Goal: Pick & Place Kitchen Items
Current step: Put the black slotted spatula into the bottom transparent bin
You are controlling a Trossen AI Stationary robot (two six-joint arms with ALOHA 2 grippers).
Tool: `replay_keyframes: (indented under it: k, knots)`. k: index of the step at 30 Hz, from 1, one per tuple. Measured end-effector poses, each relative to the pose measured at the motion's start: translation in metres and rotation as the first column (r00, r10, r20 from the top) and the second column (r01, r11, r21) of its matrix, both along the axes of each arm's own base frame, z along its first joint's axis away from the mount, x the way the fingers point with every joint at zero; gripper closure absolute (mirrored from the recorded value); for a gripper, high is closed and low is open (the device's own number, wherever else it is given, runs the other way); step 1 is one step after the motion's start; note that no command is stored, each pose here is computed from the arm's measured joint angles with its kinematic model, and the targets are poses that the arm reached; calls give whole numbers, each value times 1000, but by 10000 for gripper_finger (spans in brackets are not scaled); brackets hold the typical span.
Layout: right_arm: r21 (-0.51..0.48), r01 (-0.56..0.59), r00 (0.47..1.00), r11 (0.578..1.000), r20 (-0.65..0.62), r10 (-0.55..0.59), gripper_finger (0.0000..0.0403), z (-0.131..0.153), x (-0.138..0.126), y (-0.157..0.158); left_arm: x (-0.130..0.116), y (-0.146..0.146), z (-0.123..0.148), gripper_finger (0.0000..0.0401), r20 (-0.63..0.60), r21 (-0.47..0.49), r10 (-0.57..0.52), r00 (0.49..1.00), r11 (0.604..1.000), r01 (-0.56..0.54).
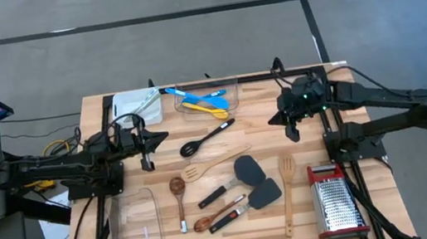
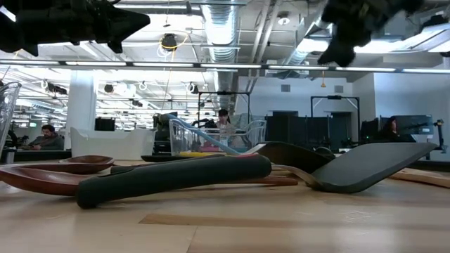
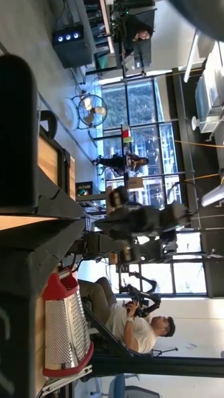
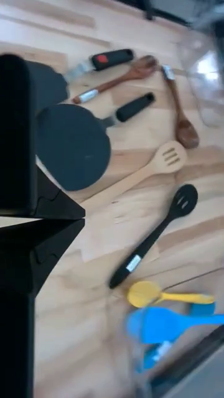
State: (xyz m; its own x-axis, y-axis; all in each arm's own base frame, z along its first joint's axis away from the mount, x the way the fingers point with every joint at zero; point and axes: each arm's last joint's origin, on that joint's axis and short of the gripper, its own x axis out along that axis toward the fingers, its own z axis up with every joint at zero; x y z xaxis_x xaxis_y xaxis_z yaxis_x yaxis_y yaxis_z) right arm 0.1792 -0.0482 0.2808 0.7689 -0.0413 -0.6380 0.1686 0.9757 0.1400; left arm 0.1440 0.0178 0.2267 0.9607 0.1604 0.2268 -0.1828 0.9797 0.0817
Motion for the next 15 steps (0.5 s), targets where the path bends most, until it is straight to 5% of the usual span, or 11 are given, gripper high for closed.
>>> replay_keyframes:
  k: [6,15]
  knots:
    - [161,120,992,980,17,-124,403,-52,-5,4,0,0,0,397,3,0,0,1000,1000,0]
    - [226,62,997,972,37,-72,403,-94,9,21,0,0,0,397,5,0,0,1000,1000,0]
